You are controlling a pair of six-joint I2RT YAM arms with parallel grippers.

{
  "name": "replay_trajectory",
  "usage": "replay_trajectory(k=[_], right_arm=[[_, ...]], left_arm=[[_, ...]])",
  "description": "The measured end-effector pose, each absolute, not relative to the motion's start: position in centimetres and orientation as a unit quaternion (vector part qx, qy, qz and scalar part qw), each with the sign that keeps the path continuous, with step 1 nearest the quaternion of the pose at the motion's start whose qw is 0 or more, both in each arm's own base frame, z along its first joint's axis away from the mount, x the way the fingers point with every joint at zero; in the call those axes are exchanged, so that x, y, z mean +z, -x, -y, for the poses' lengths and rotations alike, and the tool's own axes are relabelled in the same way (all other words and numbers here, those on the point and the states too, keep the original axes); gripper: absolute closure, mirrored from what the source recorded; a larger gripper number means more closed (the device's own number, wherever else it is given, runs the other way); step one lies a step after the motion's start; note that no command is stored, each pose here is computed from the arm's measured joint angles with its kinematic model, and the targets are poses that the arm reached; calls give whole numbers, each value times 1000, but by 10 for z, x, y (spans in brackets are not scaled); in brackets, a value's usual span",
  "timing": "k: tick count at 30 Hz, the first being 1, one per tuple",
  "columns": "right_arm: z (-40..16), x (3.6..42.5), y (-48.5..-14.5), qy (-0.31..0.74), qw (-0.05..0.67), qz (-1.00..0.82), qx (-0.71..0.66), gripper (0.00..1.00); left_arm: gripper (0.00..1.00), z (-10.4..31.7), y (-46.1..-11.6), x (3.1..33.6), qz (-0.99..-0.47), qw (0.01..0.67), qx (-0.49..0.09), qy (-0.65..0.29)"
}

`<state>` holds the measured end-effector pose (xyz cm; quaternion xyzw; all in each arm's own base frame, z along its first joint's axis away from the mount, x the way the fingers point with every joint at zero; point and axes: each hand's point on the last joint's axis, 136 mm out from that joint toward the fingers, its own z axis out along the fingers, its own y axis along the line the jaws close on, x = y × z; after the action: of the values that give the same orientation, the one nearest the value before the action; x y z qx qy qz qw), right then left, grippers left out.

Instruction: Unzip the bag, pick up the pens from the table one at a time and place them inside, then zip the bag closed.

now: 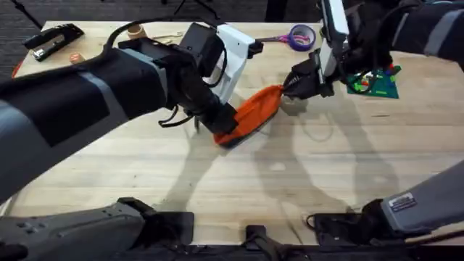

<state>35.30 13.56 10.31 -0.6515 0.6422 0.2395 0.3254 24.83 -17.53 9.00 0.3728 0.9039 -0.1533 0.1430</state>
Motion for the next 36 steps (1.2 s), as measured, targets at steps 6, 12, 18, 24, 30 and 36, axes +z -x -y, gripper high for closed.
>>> replay_trajectory(k=[6, 12, 18, 24, 30, 36], right_arm=[[-134, 121, -354, 657, 344, -634, 219, 970], [-134, 129, -353, 659, 349, -631, 213, 970], [-134, 129, -349, 657, 344, -634, 220, 970], [-143, 128, -343, 663, 337, -628, 230, 970], [-159, 128, -336, 678, 331, -612, 237, 970], [-177, 128, -326, 696, 324, -593, 245, 970]], left_arm=[[956, 175, -248, 90, -904, 143, -154, -373], [956, 175, -248, 90, -904, 143, -154, -373], [956, 175, -248, 90, -904, 143, -154, -373], [957, 175, -248, 90, -904, 143, -154, -373], [957, 175, -248, 90, -904, 143, -153, -373], [957, 175, -248, 90, -904, 141, -152, -373]])
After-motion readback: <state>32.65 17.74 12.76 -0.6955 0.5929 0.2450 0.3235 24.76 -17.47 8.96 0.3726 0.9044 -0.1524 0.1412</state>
